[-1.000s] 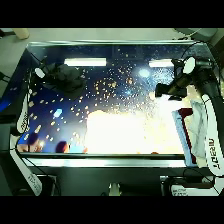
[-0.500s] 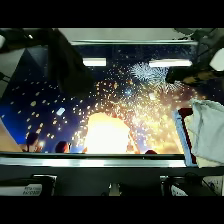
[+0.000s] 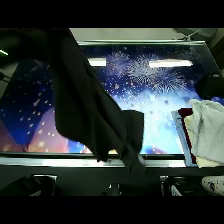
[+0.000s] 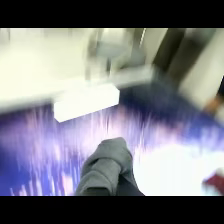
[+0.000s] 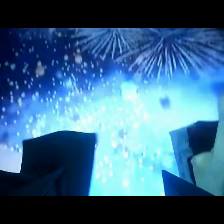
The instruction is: Fold the shirts.
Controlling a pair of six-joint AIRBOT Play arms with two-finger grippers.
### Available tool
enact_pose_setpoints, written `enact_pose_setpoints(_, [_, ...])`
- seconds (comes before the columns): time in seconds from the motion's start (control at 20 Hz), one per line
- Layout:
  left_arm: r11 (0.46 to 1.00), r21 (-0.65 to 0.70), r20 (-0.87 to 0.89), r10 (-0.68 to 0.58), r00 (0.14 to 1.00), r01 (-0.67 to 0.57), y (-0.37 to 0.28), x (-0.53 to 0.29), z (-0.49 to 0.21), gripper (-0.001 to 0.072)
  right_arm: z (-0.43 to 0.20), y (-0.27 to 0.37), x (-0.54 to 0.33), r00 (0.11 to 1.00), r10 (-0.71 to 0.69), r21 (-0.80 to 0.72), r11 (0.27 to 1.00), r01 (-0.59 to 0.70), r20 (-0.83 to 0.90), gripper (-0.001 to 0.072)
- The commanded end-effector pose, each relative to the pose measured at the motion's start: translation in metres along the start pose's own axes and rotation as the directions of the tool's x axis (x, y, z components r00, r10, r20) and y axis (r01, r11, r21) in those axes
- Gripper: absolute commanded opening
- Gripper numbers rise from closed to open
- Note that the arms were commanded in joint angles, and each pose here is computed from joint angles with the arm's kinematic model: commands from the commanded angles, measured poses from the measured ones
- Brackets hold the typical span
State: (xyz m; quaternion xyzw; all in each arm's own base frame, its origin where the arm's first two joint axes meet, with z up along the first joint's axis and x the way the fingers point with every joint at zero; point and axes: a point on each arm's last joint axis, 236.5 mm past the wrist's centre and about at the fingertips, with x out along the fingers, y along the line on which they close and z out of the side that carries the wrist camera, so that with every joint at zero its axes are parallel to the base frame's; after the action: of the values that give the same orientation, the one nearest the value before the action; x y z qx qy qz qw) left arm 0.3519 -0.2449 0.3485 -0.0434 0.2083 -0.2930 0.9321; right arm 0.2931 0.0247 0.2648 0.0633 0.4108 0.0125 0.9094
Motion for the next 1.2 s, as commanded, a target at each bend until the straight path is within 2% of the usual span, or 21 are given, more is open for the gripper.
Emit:
enact_pose_setpoints(0.0, [0.991, -0.109, -0.270, 0.048, 0.962, -0.080, 0.011, 0.075, -0.137, 0.0027, -0.063, -0.007, 0.041, 0.965, -0.020, 0.004, 1.000, 0.021, -0.262, 0.0614])
enact_pose_setpoints(0.15, [0.959, -0.245, -0.466, 0.012, 0.885, -0.142, 0.016, 0.136, -0.266, 0.0028, -0.121, 0.000, 0.114, 0.895, 0.031, 0.032, 0.999, -0.019, -0.444, 0.0614])
enact_pose_setpoints(0.25, [0.946, -0.245, -0.589, 0.029, 0.807, -0.213, 0.031, 0.147, -0.310, 0.0028, -0.162, 0.017, 0.140, 0.821, 0.121, 0.091, 0.992, -0.085, -0.558, 0.0615])
enact_pose_setpoints(0.3, [0.951, -0.215, -0.620, 0.043, 0.783, -0.222, 0.042, 0.147, -0.316, 0.0027, -0.177, 0.026, 0.146, 0.790, 0.165, 0.125, 0.986, -0.113, -0.590, 0.0619])
enact_pose_setpoints(0.4, [0.963, -0.162, -0.639, 0.065, 0.767, -0.217, 0.062, 0.139, -0.310, 0.0028, -0.208, 0.035, 0.153, 0.732, 0.218, 0.154, 0.976, -0.156, -0.645, 0.0713])
enact_pose_setpoints(0.55, [0.973, -0.107, -0.664, 0.083, 0.743, -0.204, 0.079, 0.118, -0.304, 0.0028, -0.271, 0.023, 0.162, 0.637, 0.196, 0.189, 0.979, -0.079, -0.746, 0.0713])
enact_pose_setpoints(0.65, [0.980, -0.083, -0.660, 0.080, 0.747, -0.178, 0.076, 0.116, -0.301, 0.0028, -0.299, 0.017, 0.176, 0.630, 0.191, 0.214, 0.976, -0.041, -0.753, 0.0712])
enact_pose_setpoints(0.75, [0.984, -0.075, -0.662, 0.072, 0.746, -0.162, 0.069, 0.116, -0.303, 0.0028, -0.315, 0.013, 0.194, 0.655, 0.189, 0.253, 0.968, 0.004, -0.732, 0.0711])
enact_pose_setpoints(0.95, [0.991, -0.054, -0.666, 0.054, 0.744, -0.121, 0.052, 0.117, -0.306, 0.0028, -0.344, 0.029, 0.197, 0.563, 0.271, 0.345, 0.938, 0.027, -0.781, 0.0691])
enact_pose_setpoints(1.15, [0.992, -0.052, -0.666, 0.052, 0.744, -0.116, 0.050, 0.117, -0.306, 0.0027, -0.349, 0.039, 0.212, 0.543, 0.319, 0.406, 0.913, 0.045, -0.777, 0.0673])
